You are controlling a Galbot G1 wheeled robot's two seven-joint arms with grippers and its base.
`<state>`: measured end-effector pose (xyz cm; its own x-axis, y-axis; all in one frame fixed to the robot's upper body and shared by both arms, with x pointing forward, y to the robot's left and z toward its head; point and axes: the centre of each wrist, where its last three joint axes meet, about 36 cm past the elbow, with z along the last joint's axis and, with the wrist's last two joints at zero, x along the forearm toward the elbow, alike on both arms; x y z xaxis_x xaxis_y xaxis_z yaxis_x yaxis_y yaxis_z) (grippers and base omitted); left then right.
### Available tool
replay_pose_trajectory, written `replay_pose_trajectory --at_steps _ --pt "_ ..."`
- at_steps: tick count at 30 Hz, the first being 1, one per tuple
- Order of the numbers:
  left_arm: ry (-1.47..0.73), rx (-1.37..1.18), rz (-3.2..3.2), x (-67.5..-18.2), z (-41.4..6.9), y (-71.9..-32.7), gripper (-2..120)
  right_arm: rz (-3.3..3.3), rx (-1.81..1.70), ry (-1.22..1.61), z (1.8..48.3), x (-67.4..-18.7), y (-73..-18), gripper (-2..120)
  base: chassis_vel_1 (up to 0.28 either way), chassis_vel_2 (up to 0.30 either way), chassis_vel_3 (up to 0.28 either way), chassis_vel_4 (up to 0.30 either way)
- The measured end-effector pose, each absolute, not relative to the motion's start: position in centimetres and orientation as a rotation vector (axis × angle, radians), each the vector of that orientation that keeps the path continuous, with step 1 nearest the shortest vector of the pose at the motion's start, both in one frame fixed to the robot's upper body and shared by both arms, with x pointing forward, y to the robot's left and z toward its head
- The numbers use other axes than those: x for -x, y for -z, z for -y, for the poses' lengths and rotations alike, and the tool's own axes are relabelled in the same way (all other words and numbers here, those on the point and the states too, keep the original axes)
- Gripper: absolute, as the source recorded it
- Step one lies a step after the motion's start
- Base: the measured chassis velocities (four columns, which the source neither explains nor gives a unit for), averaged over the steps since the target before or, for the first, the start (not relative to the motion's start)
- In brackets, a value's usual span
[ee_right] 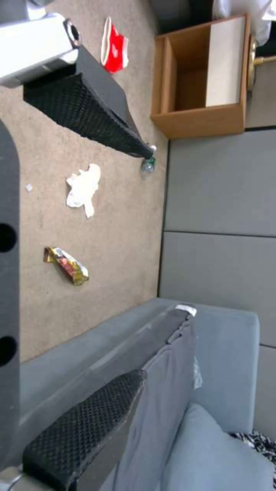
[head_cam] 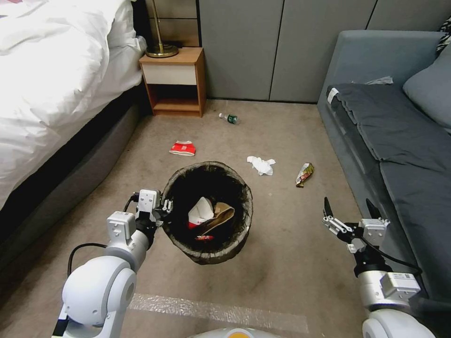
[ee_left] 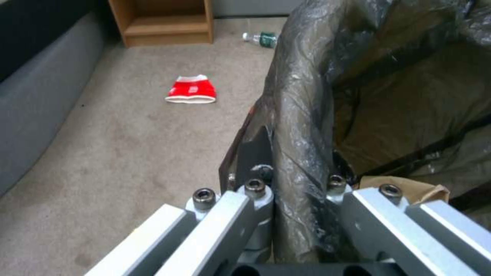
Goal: Pick up the trash bin, then pick up the garbage from the floor and place it into the trash bin.
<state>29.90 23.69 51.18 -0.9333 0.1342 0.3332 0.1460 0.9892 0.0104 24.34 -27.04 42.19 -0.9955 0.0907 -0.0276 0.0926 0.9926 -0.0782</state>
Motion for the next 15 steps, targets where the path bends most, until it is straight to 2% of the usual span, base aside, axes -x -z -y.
replay_pose_trajectory --at_steps 6,15 --pt "0.043 0.211 2.796 -29.92 -23.47 -51.16 2 -3.118 -0.158 0.125 27.32 -24.26 -41.99 100 -0.009 0.005 0.007 -0.008" --pt "0.045 0.208 2.795 -29.89 -23.5 -51.14 2 -3.121 -0.166 0.116 27.25 -24.21 -41.83 100 -0.079 0.068 0.081 -0.079"
